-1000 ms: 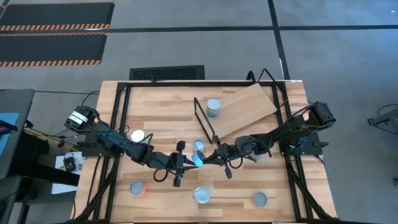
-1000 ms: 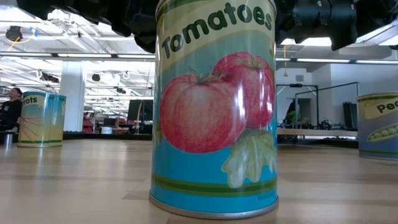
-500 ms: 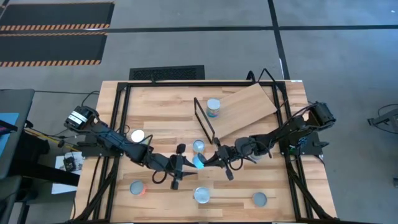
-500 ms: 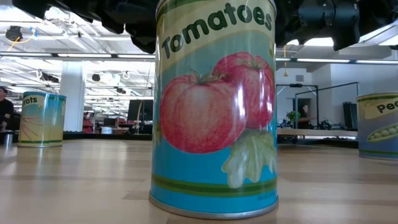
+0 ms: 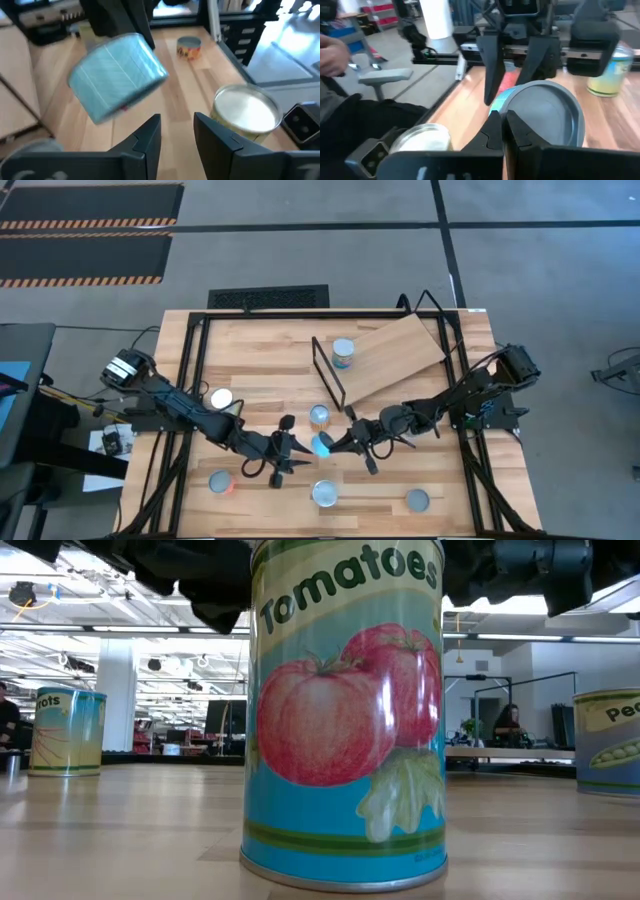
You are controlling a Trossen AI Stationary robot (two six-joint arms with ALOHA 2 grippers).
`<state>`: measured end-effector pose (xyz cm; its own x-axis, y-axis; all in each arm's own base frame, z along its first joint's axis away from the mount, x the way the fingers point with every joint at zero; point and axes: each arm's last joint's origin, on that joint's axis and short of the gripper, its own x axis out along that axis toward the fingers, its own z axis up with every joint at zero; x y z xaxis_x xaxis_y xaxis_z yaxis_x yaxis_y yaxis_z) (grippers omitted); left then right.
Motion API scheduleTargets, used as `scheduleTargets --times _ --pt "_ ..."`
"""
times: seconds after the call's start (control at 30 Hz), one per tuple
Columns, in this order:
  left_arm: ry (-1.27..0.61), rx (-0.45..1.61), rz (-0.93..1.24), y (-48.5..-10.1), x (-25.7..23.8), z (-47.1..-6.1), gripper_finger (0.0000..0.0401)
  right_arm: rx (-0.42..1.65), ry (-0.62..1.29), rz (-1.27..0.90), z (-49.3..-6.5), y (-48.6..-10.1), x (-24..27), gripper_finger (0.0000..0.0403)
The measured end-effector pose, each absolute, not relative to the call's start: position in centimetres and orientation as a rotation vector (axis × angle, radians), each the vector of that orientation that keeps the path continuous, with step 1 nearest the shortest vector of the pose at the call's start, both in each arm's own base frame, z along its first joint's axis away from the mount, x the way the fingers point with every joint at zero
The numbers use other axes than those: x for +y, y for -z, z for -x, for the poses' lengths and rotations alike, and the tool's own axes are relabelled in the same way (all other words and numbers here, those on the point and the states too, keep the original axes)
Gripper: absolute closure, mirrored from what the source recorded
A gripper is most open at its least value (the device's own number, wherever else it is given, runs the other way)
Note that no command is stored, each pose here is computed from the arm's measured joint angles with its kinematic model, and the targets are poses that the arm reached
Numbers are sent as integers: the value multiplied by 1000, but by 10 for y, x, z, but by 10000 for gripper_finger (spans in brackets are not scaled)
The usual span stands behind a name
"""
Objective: Pick and place cans onto a shelf
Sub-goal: Put the canned salmon onto the shelf
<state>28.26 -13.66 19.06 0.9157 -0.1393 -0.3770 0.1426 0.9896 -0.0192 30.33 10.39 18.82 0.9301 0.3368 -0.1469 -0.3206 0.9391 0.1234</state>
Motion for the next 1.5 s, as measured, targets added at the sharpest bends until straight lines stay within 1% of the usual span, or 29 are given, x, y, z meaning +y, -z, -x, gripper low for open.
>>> scheduleTargets --times 0.13,0.23,0.37,0.47,0.57,0.73,0.9,1.0,1.17,1.33,1.5 --pt "117 430 -34 -191 -137 -276 294 252 -294 -72 -296 -185 111 400" --pt "88 430 -42 -185 -134 -272 307 308 -279 -81 -284 -195 116 400" --pt "111 354 29 -170 -116 -263 354 466 -245 -108 -259 -203 119 400" --pt "144 262 106 -168 -95 -255 392 556 -233 -149 -238 -213 121 400" --pt "166 202 153 -169 -76 -247 395 683 -158 -165 -220 -212 116 400" --pt "134 186 127 -177 -43 -240 400 838 44 -150 -205 -210 86 400" --pt "105 187 89 -183 -9 -236 401 880 182 -91 -216 -227 43 400" --pt "103 193 82 -184 10 -234 401 888 218 -49 -228 -233 13 400" --pt "80 201 93 -182 37 -231 401 957 285 15 -243 -231 -39 400" --pt "89 198 106 -182 55 -226 401 1030 284 56 -259 -223 -80 400" --pt "45 193 104 -182 68 -222 401 1090 268 104 -276 -213 -104 399"
